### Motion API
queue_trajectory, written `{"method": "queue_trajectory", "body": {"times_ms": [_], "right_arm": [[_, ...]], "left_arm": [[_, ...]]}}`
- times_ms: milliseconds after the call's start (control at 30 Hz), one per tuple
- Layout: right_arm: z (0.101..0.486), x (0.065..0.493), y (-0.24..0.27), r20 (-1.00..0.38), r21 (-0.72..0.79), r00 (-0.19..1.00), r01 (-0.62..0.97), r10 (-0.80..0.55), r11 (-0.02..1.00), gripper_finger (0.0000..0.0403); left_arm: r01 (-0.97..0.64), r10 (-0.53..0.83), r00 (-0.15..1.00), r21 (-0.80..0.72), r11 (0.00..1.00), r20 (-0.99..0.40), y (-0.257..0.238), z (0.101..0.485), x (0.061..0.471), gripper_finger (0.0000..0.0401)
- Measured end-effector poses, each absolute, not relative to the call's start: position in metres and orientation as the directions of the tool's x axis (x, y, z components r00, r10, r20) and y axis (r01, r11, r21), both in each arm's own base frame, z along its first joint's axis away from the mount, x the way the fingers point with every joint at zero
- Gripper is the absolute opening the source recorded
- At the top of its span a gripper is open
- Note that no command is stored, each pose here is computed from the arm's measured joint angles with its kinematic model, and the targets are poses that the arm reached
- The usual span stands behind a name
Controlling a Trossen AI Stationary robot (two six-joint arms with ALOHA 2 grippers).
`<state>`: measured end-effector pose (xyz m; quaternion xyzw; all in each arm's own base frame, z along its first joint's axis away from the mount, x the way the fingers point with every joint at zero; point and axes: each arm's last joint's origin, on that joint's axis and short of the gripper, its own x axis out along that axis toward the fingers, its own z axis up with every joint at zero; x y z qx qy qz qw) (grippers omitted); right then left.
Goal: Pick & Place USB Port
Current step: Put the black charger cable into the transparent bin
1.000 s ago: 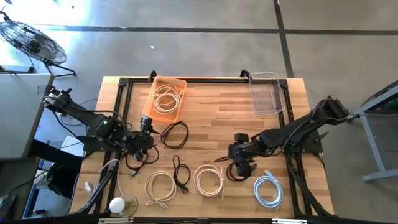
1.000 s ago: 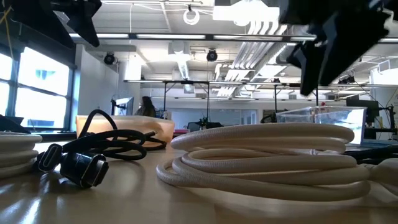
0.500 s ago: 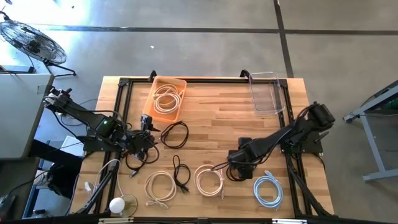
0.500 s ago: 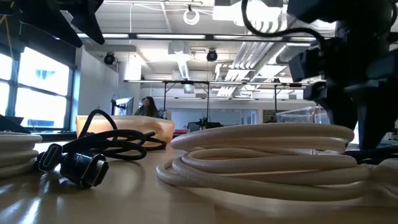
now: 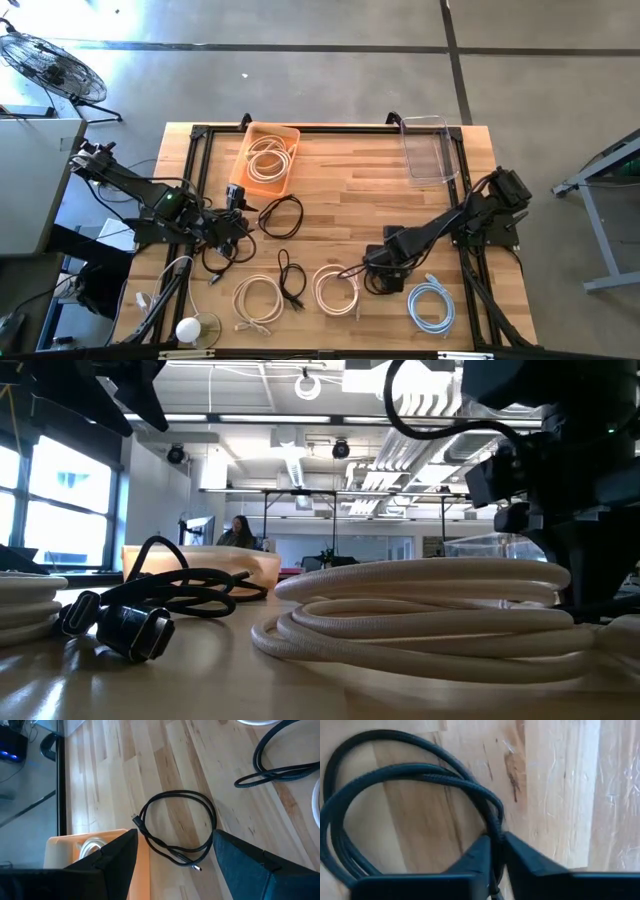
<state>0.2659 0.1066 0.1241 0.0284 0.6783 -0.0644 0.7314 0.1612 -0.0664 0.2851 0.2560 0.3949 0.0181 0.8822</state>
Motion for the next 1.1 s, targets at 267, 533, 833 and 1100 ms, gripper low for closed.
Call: {"method": "queue_trajectory", "body": {"times_ms": [267, 533, 833, 1100], "right_arm": [[0.137, 0.267, 0.1, -0.965, -0.148, 0.19, 0.174, -0.181, 0.974, 0.0009], [0.19, 0.256, 0.069, -0.872, -0.262, 0.332, 0.306, -0.36, 0.915, 0.0004], [0.276, 0.209, 0.009, -0.586, -0.309, 0.453, 0.642, -0.672, 0.702, 0.0003], [0.304, 0.166, -0.048, -0.494, -0.258, 0.257, 0.869, -0.831, 0.422, 0.0003]], "left_arm": [[0.17, 0.234, 0.687, 0.466, 0.868, -0.688, -0.066, 0.285, 0.161, 0.0252], [0.147, 0.235, 0.709, 0.466, 0.873, -0.665, -0.067, 0.287, 0.163, 0.0252], [0.113, 0.314, 0.72, 0.551, 0.826, -0.618, -0.065, 0.289, 0.164, 0.0252], [0.004, 0.384, 0.723, 0.559, 0.829, -0.574, -0.063, 0.29, 0.165, 0.0252]]}}
